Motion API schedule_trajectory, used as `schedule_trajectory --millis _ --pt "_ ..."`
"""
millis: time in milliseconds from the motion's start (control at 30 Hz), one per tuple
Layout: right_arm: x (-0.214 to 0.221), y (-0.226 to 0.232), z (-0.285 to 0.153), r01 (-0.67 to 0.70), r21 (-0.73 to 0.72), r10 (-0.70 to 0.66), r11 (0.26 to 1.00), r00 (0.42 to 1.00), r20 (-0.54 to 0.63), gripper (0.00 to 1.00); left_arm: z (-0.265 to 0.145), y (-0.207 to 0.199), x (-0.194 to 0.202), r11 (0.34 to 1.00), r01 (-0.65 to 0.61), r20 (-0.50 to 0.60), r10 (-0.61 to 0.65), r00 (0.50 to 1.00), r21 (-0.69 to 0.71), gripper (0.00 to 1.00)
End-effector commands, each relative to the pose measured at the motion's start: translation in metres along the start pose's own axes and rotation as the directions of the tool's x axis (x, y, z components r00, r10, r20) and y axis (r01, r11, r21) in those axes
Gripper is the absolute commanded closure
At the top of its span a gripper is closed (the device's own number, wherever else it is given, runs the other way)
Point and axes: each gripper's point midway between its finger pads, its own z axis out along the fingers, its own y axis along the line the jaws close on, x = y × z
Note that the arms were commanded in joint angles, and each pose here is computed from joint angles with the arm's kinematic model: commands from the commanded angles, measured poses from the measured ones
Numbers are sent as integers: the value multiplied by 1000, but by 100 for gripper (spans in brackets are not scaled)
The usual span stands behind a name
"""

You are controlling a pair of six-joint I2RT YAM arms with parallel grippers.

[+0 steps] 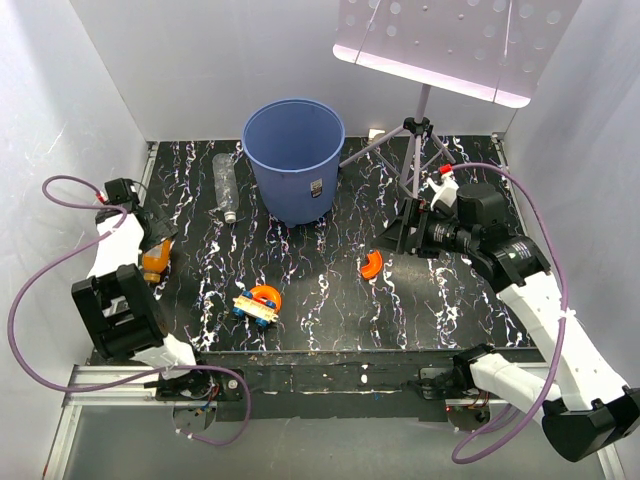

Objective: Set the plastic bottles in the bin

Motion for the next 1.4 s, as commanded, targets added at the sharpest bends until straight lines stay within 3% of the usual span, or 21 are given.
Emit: schedule_trajectory --millis 0,433,767,900,967,1067,1200,1300,1367 --pt "-23 24 -11 54 -59 -50 997 996 74 4 12 12 -22 993 -23 61 30 998 -114 2" --pt "-27 31 -8 -7 -84 12 996 998 64 4 42 22 -21 973 -42 22 48 999 -225 4" --pt "-24 32 -14 -10 -84 16 996 997 76 5 49 18 -10 977 -26 -12 24 1000 -211 39" --pt "-18 27 -17 -15 -75 21 997 996 84 5 40 6 -10 986 15 -4 -16 1000 -167 59" --pt "-16 26 -17 -17 -74 24 997 996 84 5 33 -12 -8 995 19 -9 -20 1000 -95 65" --pt "-14 25 -17 -21 -78 28 997 996 87 5 9 -39 -9 1000 -8 16 8 1000 -1 66" --pt "-13 26 -19 -20 -84 27 996 996 89 5 -44 -78 -25 978 -7 67 -8 998 210 84" --pt "-14 26 -23 -9 -75 17 997 994 104 5 -106 -114 -49 924 -51 172 -17 985 380 100" --pt "-12 24 -23 -5 -72 13 997 994 107 5 -154 -142 -67 889 -134 292 0 957 437 100"
